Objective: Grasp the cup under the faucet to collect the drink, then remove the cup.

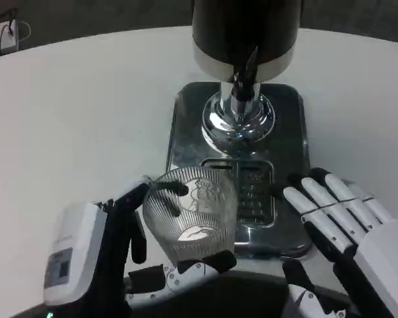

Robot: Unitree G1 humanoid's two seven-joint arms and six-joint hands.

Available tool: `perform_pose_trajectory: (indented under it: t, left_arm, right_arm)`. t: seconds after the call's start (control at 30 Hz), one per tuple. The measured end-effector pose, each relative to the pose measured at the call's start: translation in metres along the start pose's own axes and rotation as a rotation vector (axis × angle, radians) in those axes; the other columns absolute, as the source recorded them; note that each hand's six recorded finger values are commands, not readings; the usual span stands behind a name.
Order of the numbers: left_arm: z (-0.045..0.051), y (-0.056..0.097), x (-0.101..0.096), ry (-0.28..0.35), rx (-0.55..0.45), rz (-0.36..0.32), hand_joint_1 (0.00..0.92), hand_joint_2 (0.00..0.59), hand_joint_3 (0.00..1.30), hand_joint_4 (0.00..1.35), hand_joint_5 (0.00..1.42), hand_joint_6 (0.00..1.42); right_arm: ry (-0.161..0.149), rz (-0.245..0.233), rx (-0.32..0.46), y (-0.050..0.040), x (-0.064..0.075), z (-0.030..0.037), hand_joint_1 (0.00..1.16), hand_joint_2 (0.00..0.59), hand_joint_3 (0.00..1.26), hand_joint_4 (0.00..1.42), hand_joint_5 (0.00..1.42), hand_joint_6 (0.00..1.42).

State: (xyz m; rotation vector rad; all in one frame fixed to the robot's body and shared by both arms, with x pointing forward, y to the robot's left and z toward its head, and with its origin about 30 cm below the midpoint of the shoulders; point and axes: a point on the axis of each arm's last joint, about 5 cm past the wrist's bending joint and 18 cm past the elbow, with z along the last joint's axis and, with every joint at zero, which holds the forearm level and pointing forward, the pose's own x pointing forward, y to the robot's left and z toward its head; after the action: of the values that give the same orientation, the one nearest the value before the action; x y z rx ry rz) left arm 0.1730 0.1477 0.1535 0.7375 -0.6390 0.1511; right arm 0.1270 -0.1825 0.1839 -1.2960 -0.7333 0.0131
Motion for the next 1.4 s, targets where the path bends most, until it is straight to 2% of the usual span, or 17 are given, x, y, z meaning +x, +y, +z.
perform_pose_trajectory:
  t: [0.2, 0.33, 0.57, 0.7, 0.87, 1.1, 1.4]
  left_arm:
    - [-0.0026, -0.001, 0.002, 0.004, 0.005, 0.000, 0.769, 0.000, 1.03, 1.13, 1.22, 1.42]
    - [-0.0090, -0.005, 0.010, 0.011, 0.013, -0.004, 0.769, 0.000, 1.03, 1.13, 1.22, 1.42]
    - [-0.0215, -0.014, 0.034, 0.003, 0.031, 0.000, 0.769, 0.000, 1.03, 1.12, 1.22, 1.42]
    - [-0.0294, -0.022, 0.048, 0.009, 0.045, -0.004, 0.768, 0.000, 1.03, 1.12, 1.22, 1.42]
    - [-0.0347, -0.032, 0.067, 0.009, 0.052, 0.010, 0.768, 0.000, 1.03, 1.12, 1.22, 1.42]
    - [-0.0350, -0.046, 0.081, -0.004, 0.062, 0.005, 0.768, 0.000, 1.03, 1.12, 1.22, 1.42]
    - [-0.0278, -0.070, 0.096, -0.022, 0.051, -0.018, 0.768, 0.000, 1.03, 1.12, 1.21, 1.42]
  right_arm:
    - [0.012, 0.009, -0.003, -0.0002, -0.002, -0.0009, 0.13, 0.560, 0.13, 0.07, 0.05, 0.11]
    - [0.022, 0.014, -0.005, -0.0004, -0.004, -0.0015, 0.13, 0.560, 0.13, 0.07, 0.05, 0.11]
    - [0.066, 0.028, -0.019, -0.0026, -0.011, -0.0049, 0.13, 0.560, 0.13, 0.07, 0.05, 0.11]
    - [0.081, 0.031, -0.018, -0.0034, -0.013, -0.0059, 0.13, 0.560, 0.13, 0.07, 0.05, 0.11]
    - [0.097, 0.030, -0.030, -0.0050, -0.015, -0.0078, 0.14, 0.557, 0.13, 0.07, 0.05, 0.11]
    - [0.112, 0.029, -0.028, -0.0060, -0.018, -0.0066, 0.15, 0.555, 0.13, 0.07, 0.05, 0.11]
    - [0.116, 0.022, -0.030, -0.0081, -0.019, -0.0049, 0.16, 0.550, 0.13, 0.07, 0.06, 0.12]
